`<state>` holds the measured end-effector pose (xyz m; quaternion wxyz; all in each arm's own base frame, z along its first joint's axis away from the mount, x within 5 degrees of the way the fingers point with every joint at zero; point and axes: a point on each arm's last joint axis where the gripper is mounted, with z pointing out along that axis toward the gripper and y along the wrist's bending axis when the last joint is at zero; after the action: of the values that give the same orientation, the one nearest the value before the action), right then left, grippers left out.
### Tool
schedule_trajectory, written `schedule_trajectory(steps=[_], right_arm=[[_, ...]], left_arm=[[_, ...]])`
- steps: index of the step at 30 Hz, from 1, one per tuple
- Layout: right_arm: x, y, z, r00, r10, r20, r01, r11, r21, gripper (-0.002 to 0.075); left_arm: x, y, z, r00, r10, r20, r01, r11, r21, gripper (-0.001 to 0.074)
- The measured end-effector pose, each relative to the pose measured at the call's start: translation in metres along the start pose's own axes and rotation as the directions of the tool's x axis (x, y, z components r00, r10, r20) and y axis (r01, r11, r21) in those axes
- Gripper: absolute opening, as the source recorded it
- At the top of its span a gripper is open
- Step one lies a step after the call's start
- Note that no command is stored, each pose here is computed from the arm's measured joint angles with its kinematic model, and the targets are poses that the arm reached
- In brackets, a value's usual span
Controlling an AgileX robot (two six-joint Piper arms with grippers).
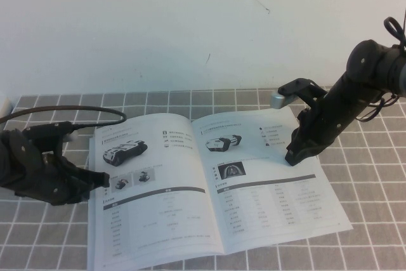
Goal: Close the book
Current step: 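Close the open booklet and leave it lying on the table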
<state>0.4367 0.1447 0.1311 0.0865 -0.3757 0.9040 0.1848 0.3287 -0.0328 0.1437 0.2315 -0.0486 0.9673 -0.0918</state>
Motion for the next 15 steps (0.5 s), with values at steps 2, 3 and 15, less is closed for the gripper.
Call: schedule_trajectory(steps=[2, 3, 15], right_arm=[[0.0000, 0.0000, 0.0000, 1.000, 0.000, 0.000, 0.000, 1.000, 0.000, -0.0003], [0.0000, 0.0000, 0.0000, 1.000, 0.000, 0.000, 0.000, 1.000, 0.000, -0.0003], [0.0002, -0.0002, 0.0007, 1.000, 0.001, -0.001, -0.001, 1.000, -0.001, -0.0003]], left_arm=[[-0.0031, -0.0029, 0.0016, 1.000, 0.005, 0.003, -0.005, 1.000, 0.005, -0.0004], [-0.0038, -0.0041, 0.0018, 1.000, 0.007, -0.002, -0.007, 1.000, 0.009, -0.0004], [-0.0101, -0.0089, 0.0031, 0.999, 0.020, -0.026, -0.020, 0.999, 0.025, -0.0004]])
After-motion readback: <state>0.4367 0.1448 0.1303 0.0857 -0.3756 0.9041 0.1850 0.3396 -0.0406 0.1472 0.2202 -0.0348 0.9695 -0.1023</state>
